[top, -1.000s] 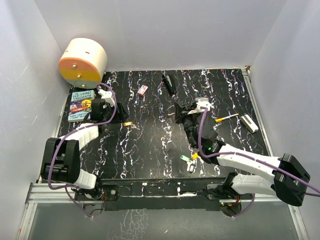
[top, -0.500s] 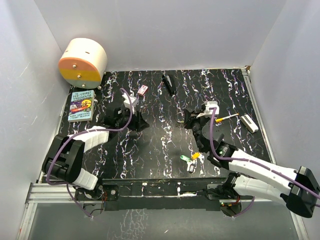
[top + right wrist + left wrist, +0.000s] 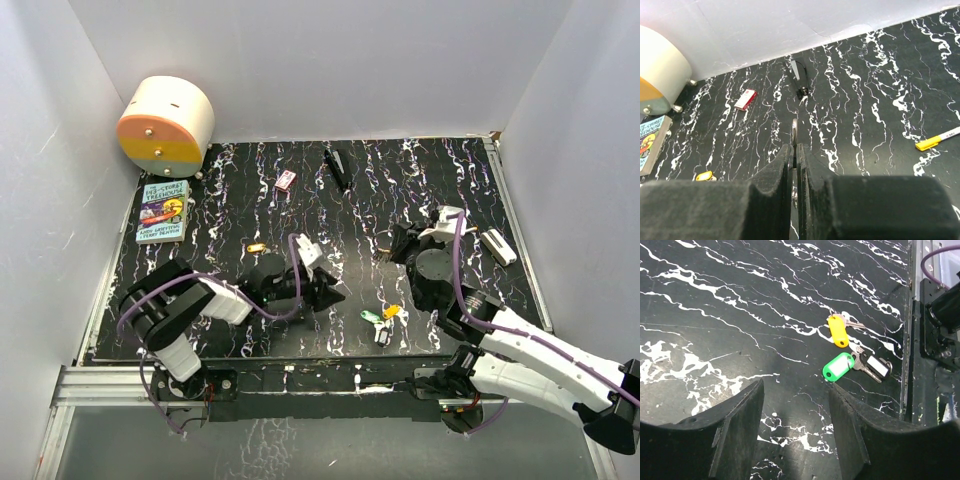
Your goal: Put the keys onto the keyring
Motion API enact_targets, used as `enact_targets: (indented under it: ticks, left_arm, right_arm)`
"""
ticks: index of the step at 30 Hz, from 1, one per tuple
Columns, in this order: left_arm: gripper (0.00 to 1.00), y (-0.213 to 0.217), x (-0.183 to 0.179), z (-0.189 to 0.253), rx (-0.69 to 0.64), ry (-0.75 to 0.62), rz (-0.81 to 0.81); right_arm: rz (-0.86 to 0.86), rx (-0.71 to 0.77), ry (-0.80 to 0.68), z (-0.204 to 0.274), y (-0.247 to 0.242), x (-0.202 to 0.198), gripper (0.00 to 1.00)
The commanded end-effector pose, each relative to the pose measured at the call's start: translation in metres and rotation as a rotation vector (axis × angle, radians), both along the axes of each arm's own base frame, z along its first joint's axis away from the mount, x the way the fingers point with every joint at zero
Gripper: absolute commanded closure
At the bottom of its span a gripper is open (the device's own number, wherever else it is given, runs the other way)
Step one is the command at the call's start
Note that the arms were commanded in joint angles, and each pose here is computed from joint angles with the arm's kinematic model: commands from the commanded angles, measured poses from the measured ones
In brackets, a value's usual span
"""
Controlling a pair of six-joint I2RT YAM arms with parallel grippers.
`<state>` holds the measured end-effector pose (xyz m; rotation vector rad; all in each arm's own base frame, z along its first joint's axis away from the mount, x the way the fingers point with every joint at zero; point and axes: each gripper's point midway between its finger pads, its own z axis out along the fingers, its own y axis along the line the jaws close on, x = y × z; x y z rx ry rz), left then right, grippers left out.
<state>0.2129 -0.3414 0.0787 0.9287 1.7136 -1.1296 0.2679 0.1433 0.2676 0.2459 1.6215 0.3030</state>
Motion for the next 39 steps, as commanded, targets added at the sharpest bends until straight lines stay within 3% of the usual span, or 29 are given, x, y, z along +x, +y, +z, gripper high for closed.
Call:
enact_targets:
  ticks: [1, 11, 20, 39]
  left_arm:
    - [0.47, -0.01, 0.0, 0.024, -0.126, -0.182, 0.009]
    - [0.46, -0.043, -0.019, 0.016, -0.252, -0.303, -0.015]
    - [0.46, -0.072, -0.038, 0.002, -0.236, -0.337, -0.052]
    - [0.46, -0.077, -0.048, 0.017, -0.233, -0.401, -0.04]
  right_arm:
    - [-0.039, 0.079, -0.015, 0.021, -0.006, -0.001, 0.92]
    - [-0.015, 0.099, 0.006, 0.014, 0.005, 0.003, 0.92]
    - [-0.019, 0.121, -0.01, 0.012, -0.005, -0.004, 0.92]
    - [-0.036, 0.141, -0.058, 0.023, -0.025, -0.016, 0.92]
